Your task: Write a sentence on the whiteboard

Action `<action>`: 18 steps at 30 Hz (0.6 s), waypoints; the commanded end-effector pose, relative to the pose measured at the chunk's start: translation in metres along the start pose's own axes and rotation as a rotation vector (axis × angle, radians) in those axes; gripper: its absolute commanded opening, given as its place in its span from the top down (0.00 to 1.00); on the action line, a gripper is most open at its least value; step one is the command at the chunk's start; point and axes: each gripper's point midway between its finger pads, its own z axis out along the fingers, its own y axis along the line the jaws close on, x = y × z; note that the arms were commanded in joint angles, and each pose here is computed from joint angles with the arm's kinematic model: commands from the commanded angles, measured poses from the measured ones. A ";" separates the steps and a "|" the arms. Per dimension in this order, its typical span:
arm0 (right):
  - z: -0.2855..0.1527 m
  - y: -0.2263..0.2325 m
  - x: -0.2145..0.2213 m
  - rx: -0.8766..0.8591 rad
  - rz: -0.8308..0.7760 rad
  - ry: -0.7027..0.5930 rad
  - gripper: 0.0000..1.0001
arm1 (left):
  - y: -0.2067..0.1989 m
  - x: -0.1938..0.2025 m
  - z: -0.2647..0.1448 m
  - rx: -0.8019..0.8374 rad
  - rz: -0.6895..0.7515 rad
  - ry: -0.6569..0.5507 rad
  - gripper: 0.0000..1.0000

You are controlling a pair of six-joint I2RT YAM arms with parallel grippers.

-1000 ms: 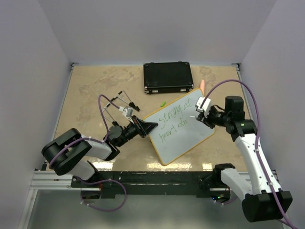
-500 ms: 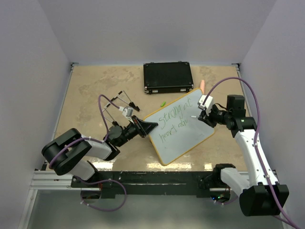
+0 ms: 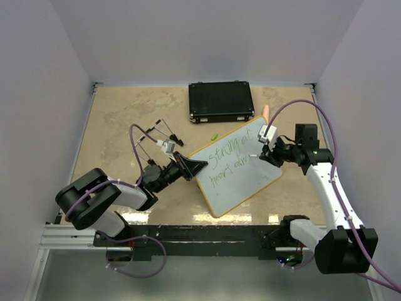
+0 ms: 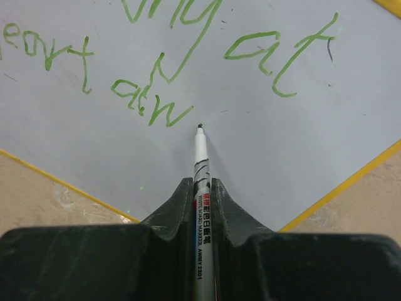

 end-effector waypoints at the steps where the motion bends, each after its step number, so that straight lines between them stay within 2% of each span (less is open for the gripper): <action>1: 0.000 -0.006 -0.009 0.013 -0.032 -0.033 1.00 | 0.018 0.036 -0.009 -0.005 0.156 0.140 1.00; 18: 0.001 0.000 -0.015 -0.027 -0.045 -0.064 1.00 | 0.018 0.036 -0.009 -0.002 0.154 0.139 1.00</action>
